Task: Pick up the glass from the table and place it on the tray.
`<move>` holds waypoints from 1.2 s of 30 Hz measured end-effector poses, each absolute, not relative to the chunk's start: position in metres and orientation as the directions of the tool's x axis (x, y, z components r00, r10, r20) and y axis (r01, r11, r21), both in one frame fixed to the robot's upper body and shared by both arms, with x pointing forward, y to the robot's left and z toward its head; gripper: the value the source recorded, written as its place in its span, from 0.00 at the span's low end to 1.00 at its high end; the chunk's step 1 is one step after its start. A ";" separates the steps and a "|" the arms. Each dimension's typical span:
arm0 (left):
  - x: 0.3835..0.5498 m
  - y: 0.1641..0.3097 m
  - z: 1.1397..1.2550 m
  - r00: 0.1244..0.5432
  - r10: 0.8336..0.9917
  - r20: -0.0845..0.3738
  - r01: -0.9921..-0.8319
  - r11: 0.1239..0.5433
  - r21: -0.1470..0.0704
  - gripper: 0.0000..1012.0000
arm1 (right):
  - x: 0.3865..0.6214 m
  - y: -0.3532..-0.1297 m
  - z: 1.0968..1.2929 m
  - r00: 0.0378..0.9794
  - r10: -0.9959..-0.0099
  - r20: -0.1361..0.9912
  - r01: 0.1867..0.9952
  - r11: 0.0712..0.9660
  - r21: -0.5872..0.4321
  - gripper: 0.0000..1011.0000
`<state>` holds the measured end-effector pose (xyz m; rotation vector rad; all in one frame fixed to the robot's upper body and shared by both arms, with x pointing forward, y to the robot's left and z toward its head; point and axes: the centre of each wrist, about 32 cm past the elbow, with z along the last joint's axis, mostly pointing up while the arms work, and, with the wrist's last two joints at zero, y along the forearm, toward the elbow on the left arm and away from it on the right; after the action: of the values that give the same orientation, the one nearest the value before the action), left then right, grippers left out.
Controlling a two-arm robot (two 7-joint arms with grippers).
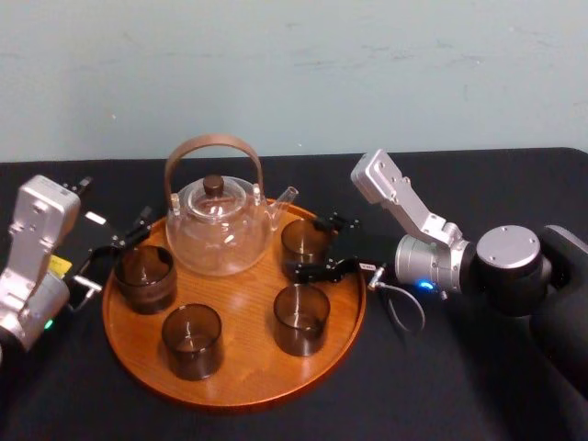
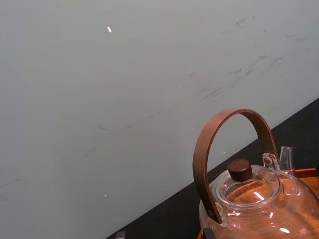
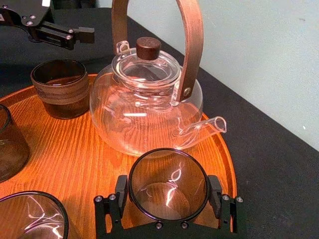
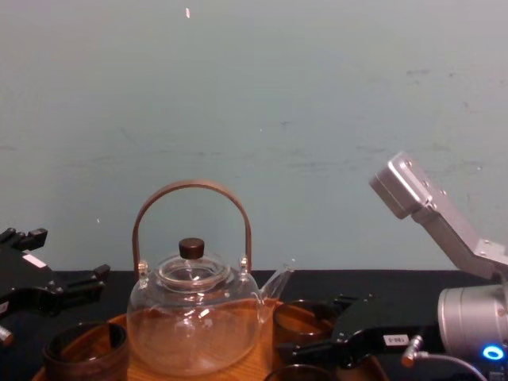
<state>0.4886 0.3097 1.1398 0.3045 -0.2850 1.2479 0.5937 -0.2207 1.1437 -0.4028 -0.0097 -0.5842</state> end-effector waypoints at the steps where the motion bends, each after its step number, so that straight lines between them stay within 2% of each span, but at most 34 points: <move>1: 0.489 0.310 1.140 0.292 0.880 0.374 -0.955 0.287 0.070 0.99 | 0.594 -0.221 1.144 0.836 -0.534 0.122 0.538 0.759 -0.367 0.99; 12: 0.489 0.310 1.140 0.292 0.880 0.374 -0.955 0.287 0.070 0.99 | 0.590 -0.228 1.146 0.838 -0.533 0.113 0.535 0.766 -0.356 0.99; 24: 0.489 0.310 1.140 0.292 0.880 0.374 -0.955 0.287 0.070 0.99 | 0.566 -0.261 1.156 0.830 -0.547 0.109 0.548 0.765 -0.338 0.99; 36: 0.489 0.310 1.140 0.292 0.880 0.374 -0.955 0.287 0.070 0.99 | 0.530 -0.306 1.170 0.800 -0.587 0.129 0.596 0.750 -0.285 0.99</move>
<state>0.4886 0.3097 1.1398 0.3045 -0.2851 1.2479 0.5301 -0.3056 1.1699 -0.3224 -0.0316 -0.6462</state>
